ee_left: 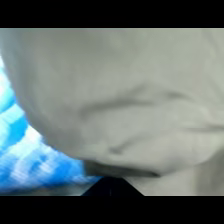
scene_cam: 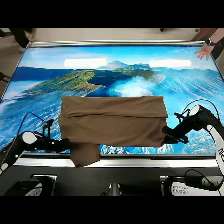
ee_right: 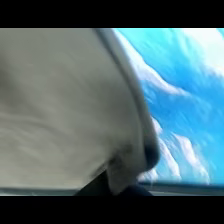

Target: Fold the shirts.

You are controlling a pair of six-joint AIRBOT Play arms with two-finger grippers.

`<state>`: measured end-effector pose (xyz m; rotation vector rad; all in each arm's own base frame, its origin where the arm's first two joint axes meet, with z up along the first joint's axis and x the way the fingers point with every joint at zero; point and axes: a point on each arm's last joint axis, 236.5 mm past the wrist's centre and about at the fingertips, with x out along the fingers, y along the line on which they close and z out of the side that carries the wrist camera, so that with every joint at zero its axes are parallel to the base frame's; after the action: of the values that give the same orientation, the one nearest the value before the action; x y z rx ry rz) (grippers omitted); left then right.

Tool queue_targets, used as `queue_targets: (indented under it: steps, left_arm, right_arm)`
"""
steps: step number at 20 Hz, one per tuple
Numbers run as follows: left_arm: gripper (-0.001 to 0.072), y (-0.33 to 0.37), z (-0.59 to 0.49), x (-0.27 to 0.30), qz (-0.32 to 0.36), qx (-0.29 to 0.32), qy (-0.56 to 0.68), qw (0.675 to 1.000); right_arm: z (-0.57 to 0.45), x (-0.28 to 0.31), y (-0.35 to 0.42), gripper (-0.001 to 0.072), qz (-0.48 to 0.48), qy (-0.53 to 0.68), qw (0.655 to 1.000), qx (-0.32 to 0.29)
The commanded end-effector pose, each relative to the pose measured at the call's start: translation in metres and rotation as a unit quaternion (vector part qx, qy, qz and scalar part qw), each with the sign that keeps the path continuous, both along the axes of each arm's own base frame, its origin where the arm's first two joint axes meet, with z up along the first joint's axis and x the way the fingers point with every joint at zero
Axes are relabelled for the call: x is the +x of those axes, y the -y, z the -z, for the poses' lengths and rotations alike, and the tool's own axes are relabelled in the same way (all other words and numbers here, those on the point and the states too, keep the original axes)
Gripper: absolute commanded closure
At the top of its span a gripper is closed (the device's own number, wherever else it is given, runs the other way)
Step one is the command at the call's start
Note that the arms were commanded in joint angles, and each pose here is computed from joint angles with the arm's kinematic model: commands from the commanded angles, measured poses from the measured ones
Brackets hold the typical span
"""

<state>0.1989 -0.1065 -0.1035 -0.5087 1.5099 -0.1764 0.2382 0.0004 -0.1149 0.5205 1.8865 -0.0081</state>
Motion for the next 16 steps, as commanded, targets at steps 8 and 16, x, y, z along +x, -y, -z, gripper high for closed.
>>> queue_targets:
  steps: [8, 16]
  left_arm:
    - [0.0686, -0.023, -0.133, 0.175, 0.003, 0.039, 0.212, 0.977]
    - [0.0678, -0.020, -0.058, 0.272, 0.013, 0.023, 0.113, 0.993]
  right_arm:
    - [-0.107, 0.195, 0.002, 0.0693, -0.007, 0.302, 0.953, -0.041]
    - [-0.025, 0.243, -0.004, 0.0690, 0.029, 0.225, 0.973, -0.047]
